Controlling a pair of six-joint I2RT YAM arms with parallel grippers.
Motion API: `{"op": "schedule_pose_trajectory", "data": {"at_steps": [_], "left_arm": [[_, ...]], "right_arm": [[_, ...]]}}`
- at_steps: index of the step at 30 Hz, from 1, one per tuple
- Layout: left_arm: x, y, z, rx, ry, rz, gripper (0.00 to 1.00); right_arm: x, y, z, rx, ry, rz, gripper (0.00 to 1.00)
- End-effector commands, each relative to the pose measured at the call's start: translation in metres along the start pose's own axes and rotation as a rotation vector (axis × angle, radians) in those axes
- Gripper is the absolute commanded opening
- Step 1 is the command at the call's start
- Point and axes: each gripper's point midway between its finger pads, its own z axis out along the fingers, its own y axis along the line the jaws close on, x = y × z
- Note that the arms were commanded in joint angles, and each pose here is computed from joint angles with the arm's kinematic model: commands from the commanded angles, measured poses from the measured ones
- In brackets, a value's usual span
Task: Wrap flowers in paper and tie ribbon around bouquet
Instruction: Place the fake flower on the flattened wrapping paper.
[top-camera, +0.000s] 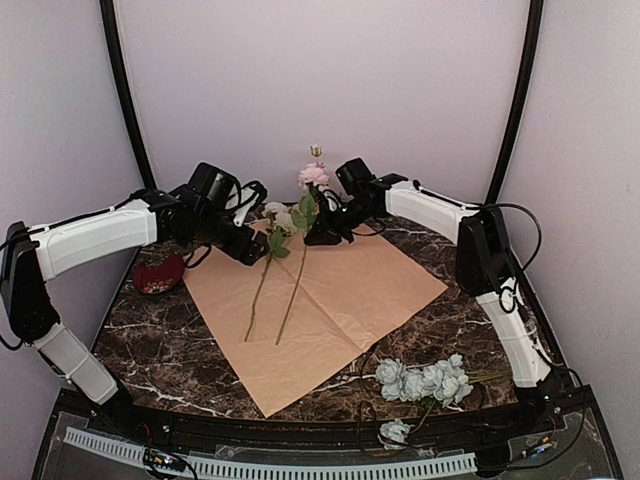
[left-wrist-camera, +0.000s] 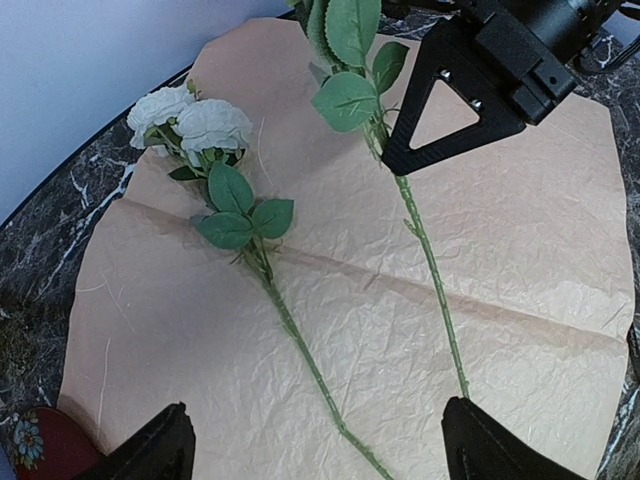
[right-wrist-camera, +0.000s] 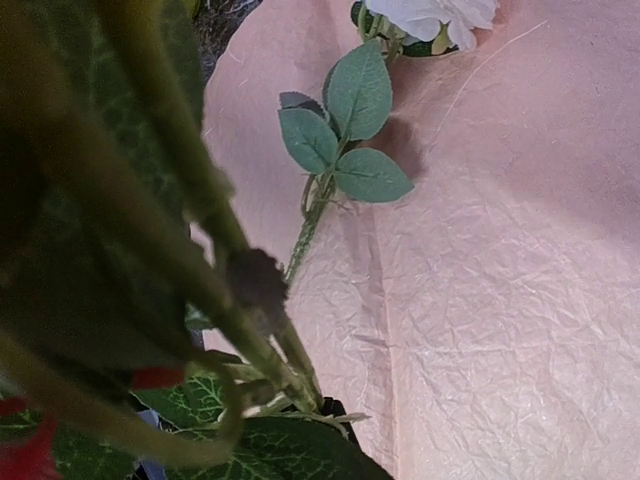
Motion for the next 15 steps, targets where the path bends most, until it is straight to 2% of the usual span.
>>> {"op": "schedule_pose_trajectory", "data": {"at_steps": [1,4,5,6,10,11,15], "left_arm": [[0.01,-0.004,0.009,0.019,0.041,-0.011,0.88],[0.014,-0.006,0.013,0.029,0.059,-0.024,0.86],[0.015,-0.006,0.014,0.033,0.063,-0.029,0.86],[0.017,-0.005,0.016,0.032,0.07,-0.035,0.85],[0.028,0.007,0.03,0.026,0.109,-0.088,0.77],[0.031,0.009,0.034,0.033,0.123,-0.111,0.67],[0.053,0.026,0.056,0.012,0.205,-0.169,0.42]], "right_arm": [[-0.024,-0.021,0.023,0.0,-0.095,-0.019,0.13],[-0.039,-0.033,0.029,0.017,-0.17,-0.026,0.29],[-0.043,-0.036,0.031,0.018,-0.185,-0.029,0.39],[-0.047,-0.038,0.029,0.023,-0.2,-0.032,0.42],[-0.063,-0.042,0.007,0.1,-0.265,-0.054,0.43],[-0.064,-0.04,-0.001,0.121,-0.276,-0.069,0.43],[-0.052,-0.03,-0.038,0.204,-0.289,-0.132,0.43]]}}
